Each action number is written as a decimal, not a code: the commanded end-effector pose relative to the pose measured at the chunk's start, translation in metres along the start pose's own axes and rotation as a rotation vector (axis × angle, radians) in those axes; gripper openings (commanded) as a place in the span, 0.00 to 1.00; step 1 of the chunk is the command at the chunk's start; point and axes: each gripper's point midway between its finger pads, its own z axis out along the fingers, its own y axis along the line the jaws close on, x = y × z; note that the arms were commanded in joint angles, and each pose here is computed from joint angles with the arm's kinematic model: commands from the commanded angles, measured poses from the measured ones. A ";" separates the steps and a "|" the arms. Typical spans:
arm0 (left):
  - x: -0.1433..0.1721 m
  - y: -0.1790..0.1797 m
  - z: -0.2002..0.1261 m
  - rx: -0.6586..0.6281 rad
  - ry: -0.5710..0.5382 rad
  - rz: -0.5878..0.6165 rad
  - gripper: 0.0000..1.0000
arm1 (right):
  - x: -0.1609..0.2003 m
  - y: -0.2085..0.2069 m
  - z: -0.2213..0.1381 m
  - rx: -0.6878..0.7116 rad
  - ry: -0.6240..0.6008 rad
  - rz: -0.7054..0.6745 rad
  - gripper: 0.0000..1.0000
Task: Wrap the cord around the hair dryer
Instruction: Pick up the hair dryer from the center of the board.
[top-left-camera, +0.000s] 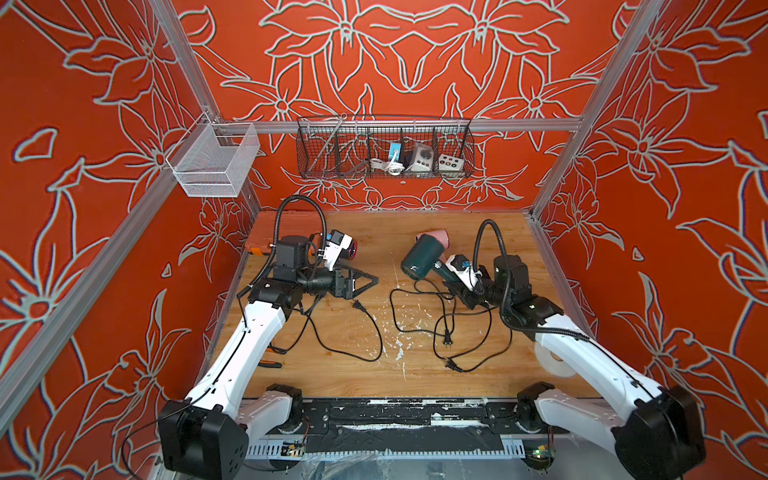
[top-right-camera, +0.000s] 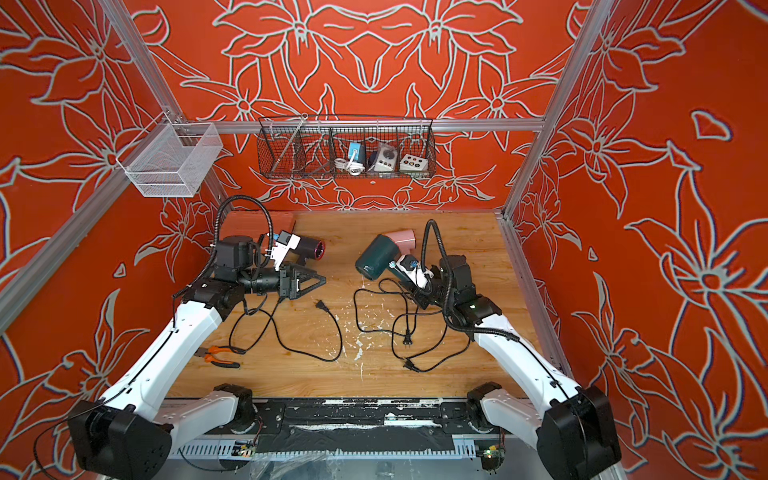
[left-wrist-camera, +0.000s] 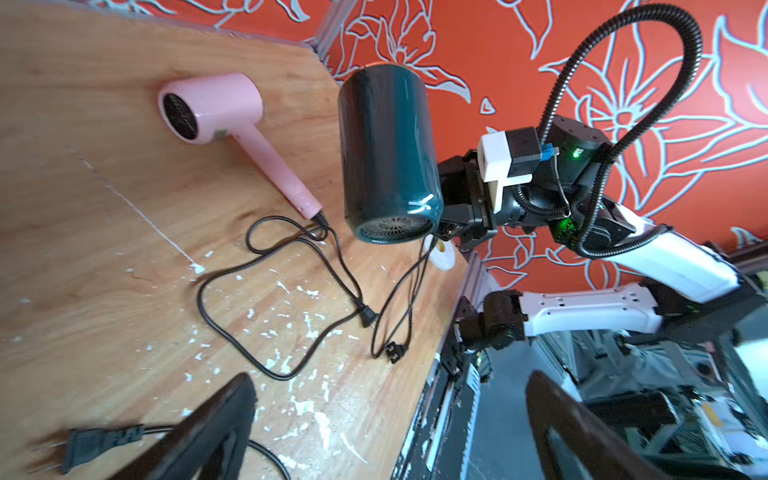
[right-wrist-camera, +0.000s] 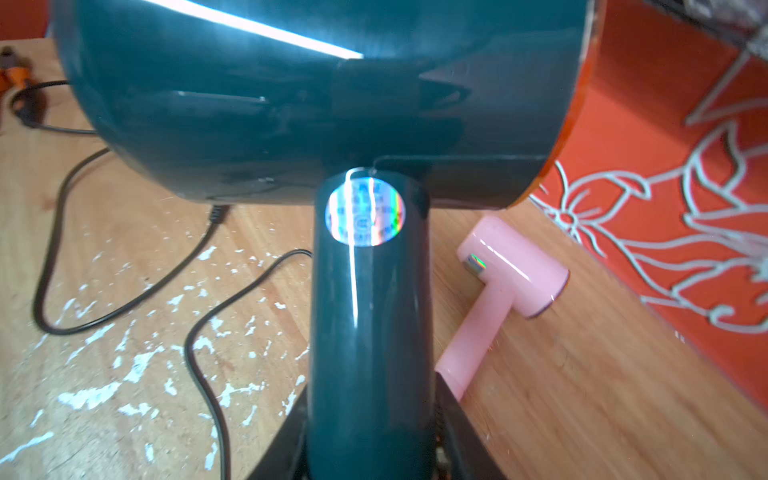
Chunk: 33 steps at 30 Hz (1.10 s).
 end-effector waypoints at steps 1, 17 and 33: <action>0.000 -0.029 -0.002 0.159 0.013 0.041 0.99 | -0.036 0.022 -0.013 -0.086 -0.105 -0.169 0.00; 0.017 -0.027 0.022 0.150 0.130 0.025 0.93 | -0.062 0.072 -0.019 -0.206 -0.132 -0.364 0.00; 0.032 -0.025 0.041 0.125 0.201 -0.022 0.89 | -0.081 0.074 0.005 -0.113 -0.137 -0.463 0.00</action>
